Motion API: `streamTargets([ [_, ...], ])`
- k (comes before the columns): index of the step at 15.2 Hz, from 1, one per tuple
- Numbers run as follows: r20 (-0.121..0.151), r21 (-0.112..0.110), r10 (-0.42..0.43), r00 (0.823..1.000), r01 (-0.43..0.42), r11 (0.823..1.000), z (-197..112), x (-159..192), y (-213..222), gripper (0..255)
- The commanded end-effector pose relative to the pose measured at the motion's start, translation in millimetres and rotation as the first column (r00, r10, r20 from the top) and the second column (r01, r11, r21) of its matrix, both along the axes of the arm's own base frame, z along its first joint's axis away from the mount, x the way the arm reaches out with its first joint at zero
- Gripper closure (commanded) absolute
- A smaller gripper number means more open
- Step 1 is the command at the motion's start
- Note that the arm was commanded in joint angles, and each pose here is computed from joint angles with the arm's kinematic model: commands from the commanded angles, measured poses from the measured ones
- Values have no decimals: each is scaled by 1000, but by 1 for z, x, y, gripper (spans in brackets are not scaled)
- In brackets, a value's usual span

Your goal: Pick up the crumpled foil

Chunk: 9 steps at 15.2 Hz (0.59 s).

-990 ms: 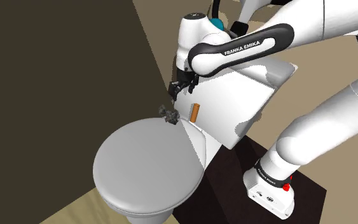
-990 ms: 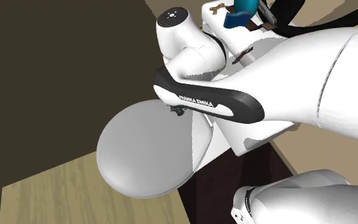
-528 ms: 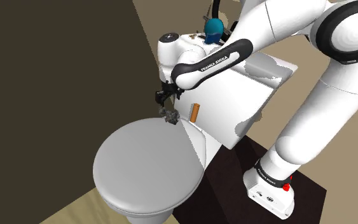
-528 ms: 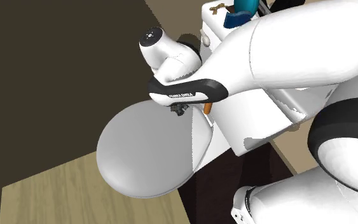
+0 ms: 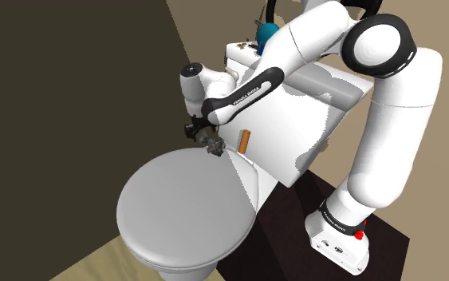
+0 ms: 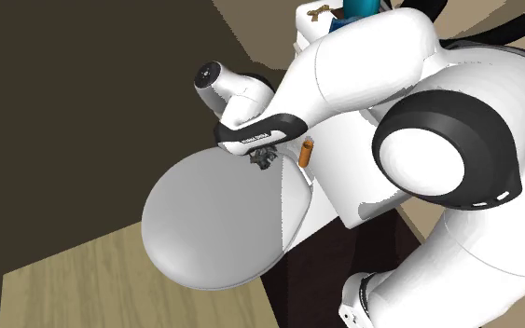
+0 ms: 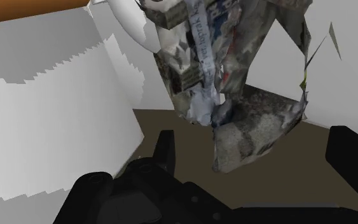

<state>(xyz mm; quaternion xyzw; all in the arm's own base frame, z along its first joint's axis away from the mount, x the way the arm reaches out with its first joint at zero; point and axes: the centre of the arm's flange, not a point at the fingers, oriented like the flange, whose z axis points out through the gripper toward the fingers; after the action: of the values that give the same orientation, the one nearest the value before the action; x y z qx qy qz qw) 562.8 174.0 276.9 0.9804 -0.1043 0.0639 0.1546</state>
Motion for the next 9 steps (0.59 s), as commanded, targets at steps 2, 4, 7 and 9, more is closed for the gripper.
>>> streamTargets([
  [2, 1, -2, -1, 1000, 1, 1000, -16, 2, 0, 0],
  [4, 1, -2, -1, 1000, 1, 1000, -27, 2, 0, 0],
  [7, 1, -2, -1, 1000, 1, 1000, -30, 3, 0, 255],
  [9, 1, -2, -1, 1000, 1, 1000, -30, 3, 0, 255],
])
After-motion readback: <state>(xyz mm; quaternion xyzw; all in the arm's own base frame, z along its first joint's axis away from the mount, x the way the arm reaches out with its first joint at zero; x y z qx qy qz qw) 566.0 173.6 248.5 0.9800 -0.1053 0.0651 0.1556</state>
